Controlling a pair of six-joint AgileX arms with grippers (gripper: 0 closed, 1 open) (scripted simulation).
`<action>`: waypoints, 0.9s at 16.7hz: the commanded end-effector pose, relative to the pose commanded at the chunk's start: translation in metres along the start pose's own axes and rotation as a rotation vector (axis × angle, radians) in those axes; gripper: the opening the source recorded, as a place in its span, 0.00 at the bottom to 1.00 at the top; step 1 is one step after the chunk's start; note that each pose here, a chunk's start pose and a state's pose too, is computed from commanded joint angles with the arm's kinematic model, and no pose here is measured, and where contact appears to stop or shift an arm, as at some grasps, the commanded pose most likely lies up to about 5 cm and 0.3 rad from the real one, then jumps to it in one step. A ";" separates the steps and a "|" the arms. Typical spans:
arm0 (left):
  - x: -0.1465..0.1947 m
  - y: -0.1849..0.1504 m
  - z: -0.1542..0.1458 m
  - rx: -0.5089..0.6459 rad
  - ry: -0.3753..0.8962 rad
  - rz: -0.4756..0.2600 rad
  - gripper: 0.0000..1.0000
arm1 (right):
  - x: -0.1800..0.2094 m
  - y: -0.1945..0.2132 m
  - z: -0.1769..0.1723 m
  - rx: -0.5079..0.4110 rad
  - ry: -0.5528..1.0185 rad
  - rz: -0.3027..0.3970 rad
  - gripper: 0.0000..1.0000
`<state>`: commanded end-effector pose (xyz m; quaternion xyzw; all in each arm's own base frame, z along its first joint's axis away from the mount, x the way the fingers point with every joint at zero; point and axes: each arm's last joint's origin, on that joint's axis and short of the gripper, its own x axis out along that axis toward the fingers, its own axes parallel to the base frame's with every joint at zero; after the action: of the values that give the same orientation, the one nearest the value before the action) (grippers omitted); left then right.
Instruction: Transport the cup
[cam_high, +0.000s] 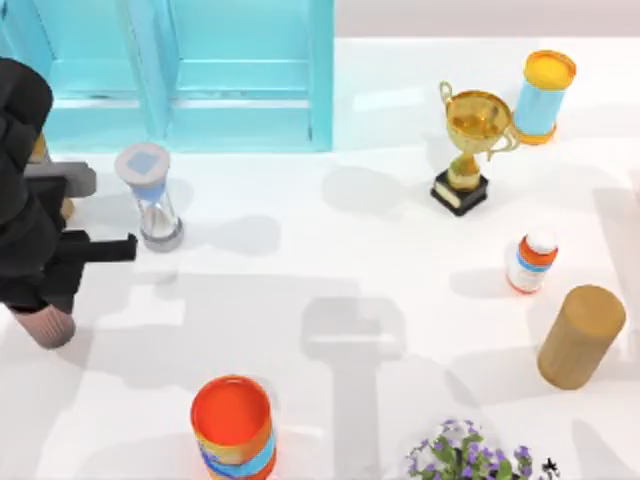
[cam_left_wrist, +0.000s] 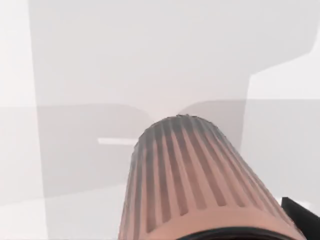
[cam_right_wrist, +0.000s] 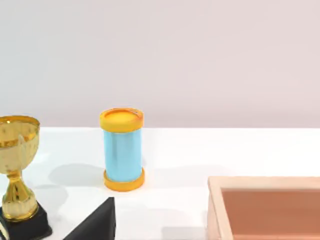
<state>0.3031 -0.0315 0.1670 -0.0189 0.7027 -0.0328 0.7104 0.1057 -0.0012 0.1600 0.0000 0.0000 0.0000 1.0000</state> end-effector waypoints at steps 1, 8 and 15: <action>0.007 0.001 -0.001 0.000 0.003 0.001 0.00 | 0.000 0.000 0.000 0.000 0.000 0.000 1.00; 0.013 0.002 -0.002 0.000 0.007 0.002 0.15 | 0.000 0.000 0.000 0.000 0.000 0.000 1.00; 0.013 0.002 -0.002 0.000 0.007 0.002 0.68 | 0.000 0.000 0.000 0.000 0.000 0.000 1.00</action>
<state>0.3010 -0.0306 0.1542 -0.0183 0.7053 -0.0323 0.7079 0.1057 -0.0012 0.1600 0.0000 0.0000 0.0000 1.0000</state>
